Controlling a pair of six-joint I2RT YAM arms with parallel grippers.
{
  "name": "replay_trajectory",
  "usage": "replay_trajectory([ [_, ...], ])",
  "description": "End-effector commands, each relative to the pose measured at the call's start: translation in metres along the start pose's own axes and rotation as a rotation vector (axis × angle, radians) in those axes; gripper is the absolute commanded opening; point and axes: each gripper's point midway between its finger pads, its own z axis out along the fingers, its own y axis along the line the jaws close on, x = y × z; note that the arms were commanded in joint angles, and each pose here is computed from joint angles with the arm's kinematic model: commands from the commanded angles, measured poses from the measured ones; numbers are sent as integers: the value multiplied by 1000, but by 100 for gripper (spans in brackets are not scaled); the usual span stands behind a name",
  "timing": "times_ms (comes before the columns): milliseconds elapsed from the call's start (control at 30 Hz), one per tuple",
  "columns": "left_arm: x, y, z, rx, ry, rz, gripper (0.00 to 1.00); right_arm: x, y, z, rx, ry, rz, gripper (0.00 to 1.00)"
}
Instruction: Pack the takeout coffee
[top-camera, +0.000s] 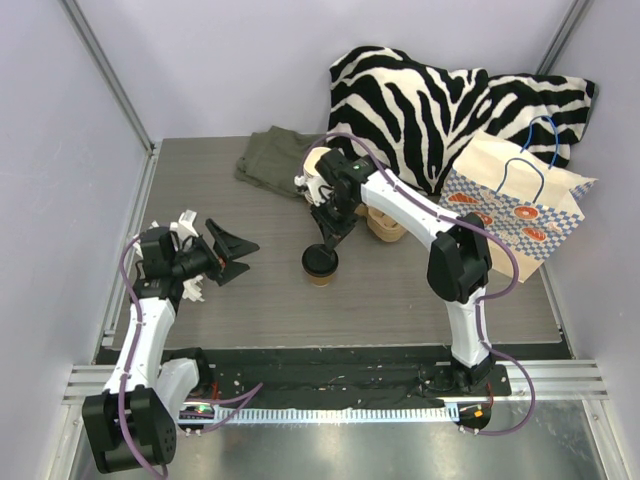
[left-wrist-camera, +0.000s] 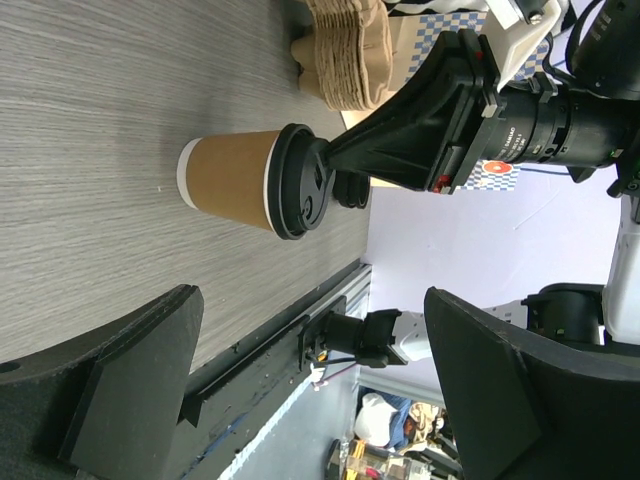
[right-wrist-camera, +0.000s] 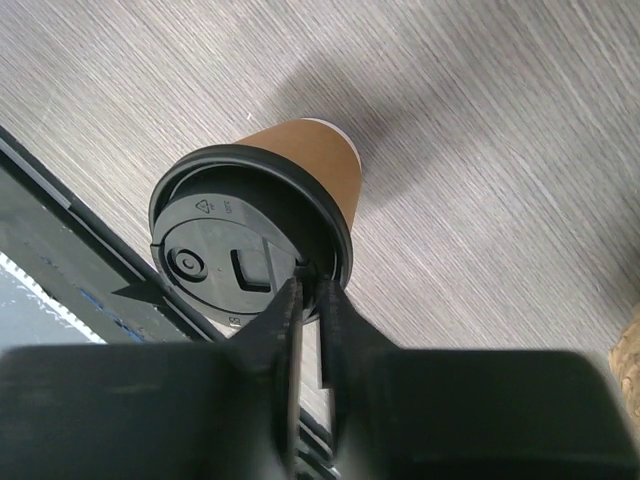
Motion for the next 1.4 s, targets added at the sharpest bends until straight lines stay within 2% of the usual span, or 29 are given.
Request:
replay_trajectory([
  [0, -9, -12, 0, 40, -16, 55, 97, -4, 1, 1, -8, 4, -33, 24],
  [333, -7, -14, -2, 48, -16, 61, 97, -25, 5, -46, -17, -117, -79, 58],
  [500, -8, -17, -2, 54, -17, 71, 96, -37, -1, -78, -29, -209, -101, 60],
  [600, -9, -18, -2, 57, -16, 75, 95, -41, 6, -94, -139, -267, -75, 51],
  [633, -10, -19, -2, 61, -17, 82, 93, -41, 15, -95, -228, -283, -50, 39],
  [700, -9, -22, -2, 72, -13, 93, 89, -39, 29, -97, -332, -296, -24, 24],
  [733, -10, -22, -1, 76, -11, 97, 86, -35, 35, -88, -390, -286, 19, 11],
  [800, -9, -23, 0, 80, -7, 106, 79, -34, 57, -90, -536, -298, 56, 3],
  [867, -7, -24, 2, 85, 0, 117, 74, -36, 67, -85, -626, -308, 131, 1],
  [1000, -2, -27, 8, 92, 22, 151, 60, -39, 70, -74, -692, -320, 211, 1],
  [1167, 3, -31, 21, 90, 58, 180, 52, -31, 73, -55, -753, -299, 310, 1],
  [1367, 16, -41, 40, 108, 123, 222, 47, -4, 61, -13, -704, -230, 373, 1],
])
